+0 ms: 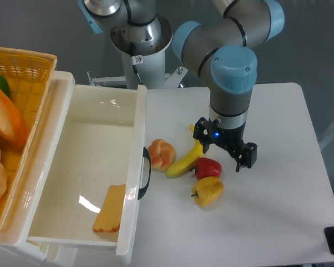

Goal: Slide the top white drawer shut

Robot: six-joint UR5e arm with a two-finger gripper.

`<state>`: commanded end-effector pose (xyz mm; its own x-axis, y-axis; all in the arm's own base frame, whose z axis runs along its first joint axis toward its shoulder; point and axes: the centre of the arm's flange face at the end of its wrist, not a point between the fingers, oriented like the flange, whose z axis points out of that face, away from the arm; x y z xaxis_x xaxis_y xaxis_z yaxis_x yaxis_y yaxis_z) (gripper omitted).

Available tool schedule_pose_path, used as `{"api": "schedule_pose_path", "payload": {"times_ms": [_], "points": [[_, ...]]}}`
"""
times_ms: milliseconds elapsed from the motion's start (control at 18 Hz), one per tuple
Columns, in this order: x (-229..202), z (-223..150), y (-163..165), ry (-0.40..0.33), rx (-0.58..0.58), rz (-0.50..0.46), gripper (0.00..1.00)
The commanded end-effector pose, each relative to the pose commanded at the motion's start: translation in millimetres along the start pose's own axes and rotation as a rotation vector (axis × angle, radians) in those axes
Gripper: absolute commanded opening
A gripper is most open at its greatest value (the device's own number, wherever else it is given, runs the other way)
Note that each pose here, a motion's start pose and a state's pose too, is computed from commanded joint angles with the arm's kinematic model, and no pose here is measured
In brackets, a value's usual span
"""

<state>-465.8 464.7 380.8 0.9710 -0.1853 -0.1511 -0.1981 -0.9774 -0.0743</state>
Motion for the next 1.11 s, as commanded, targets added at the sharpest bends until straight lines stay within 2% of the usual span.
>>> {"api": "schedule_pose_path", "payload": {"times_ms": [444,611,778,944,1111], "points": [[0,15,-4,0.012,-0.015,-0.017,1.00],[7,27,0,0.030,-0.041,-0.102,1.00],[6,32,3,0.016,-0.084,-0.146,1.00],[3,42,1,0.014,-0.099,-0.251,1.00],[13,53,-14,0.028,-0.106,-0.266,1.00]]}}
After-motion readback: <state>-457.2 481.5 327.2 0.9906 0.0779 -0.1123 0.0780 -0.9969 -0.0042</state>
